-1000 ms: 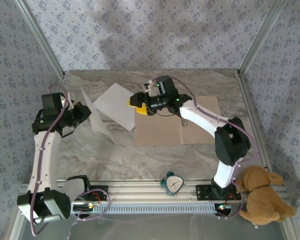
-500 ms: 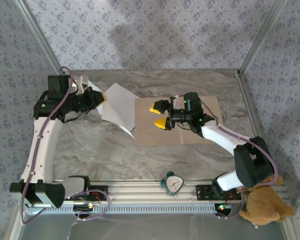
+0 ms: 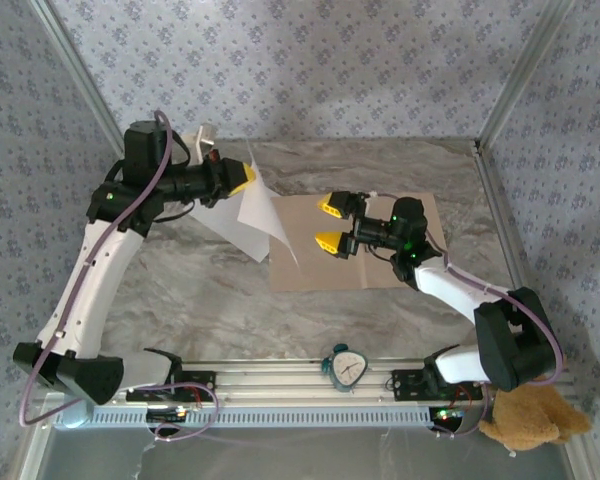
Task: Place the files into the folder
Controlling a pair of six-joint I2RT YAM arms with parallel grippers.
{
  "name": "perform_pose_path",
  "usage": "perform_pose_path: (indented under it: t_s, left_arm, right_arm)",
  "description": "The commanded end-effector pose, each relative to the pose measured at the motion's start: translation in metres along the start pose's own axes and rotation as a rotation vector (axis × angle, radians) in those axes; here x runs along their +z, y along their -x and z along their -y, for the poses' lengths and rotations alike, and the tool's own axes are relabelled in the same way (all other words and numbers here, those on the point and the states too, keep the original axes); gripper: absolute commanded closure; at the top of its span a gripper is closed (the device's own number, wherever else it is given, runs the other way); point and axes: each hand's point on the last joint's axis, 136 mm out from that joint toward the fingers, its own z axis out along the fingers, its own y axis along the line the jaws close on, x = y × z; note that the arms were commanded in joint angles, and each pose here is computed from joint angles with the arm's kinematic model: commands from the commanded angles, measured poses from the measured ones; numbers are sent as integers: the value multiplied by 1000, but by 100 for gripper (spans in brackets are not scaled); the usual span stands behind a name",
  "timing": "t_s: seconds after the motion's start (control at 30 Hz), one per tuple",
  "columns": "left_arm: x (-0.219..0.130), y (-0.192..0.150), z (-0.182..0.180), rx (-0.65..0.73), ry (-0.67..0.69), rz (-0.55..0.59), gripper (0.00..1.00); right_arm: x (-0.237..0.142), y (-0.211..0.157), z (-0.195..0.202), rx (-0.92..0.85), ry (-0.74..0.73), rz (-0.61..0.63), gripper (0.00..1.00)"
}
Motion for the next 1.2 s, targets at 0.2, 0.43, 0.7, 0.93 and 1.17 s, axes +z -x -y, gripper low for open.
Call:
perform_pose_path:
  t_s: [0.2, 0.43, 0.7, 0.93, 1.17]
  left_arm:
    - [2, -1, 69, 30, -227, -13, 97]
    - [-1, -14, 65, 20, -228, -30, 98]
    - [-6, -32, 18, -89, -157, -86, 99]
    - [-24, -39, -8, -152, -132, -106, 99]
    - [-26, -45, -6, -108, -156, -143, 99]
  right_arm:
    - [0, -9, -43, -34, 165, -56, 5]
    - [9, -13, -55, -15, 221, -105, 6]
    - [1, -17, -85, -41, 299, -138, 11]
    - [-3, -19, -84, -55, 298, -148, 22]
    - [-2, -29, -84, -105, 276, -199, 26]
